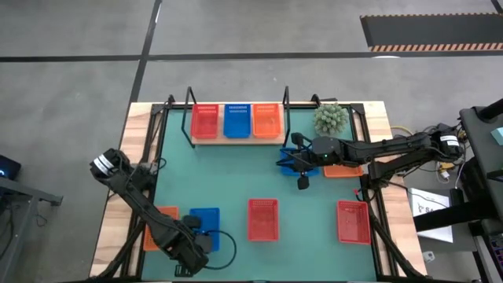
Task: Stack baskets on shelf by color
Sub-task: Stack the bottom blue bin on top of the blue bin on the shelf
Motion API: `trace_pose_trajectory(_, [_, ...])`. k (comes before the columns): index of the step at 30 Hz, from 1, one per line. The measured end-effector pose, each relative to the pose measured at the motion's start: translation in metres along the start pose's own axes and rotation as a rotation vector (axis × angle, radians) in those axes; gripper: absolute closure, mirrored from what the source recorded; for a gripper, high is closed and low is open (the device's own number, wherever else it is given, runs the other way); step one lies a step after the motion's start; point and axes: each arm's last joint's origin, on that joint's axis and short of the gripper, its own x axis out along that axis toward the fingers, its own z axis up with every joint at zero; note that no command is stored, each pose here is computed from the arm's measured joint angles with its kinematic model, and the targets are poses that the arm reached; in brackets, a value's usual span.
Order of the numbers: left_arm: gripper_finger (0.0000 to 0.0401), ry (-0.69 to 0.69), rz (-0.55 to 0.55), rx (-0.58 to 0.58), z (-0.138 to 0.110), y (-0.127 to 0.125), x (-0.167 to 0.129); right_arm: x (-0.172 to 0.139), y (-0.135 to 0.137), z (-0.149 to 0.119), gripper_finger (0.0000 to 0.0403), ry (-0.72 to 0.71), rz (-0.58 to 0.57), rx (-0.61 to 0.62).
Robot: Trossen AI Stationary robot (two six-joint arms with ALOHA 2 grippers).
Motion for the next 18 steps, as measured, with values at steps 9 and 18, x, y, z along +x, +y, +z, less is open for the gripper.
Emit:
trace_pose_trajectory(9, [0.0240,-0.115,0.018,0.007,0.004,0.014,0.025,0.000,0.000,-0.001,0.0394,0.010,-0.006,-0.002])
trace_pose_trajectory(18, [0.0387,-0.134,0.008,-0.003,0.009,0.016,0.025,0.000,0.000,-0.001,0.0394,0.010,-0.007,-0.009])
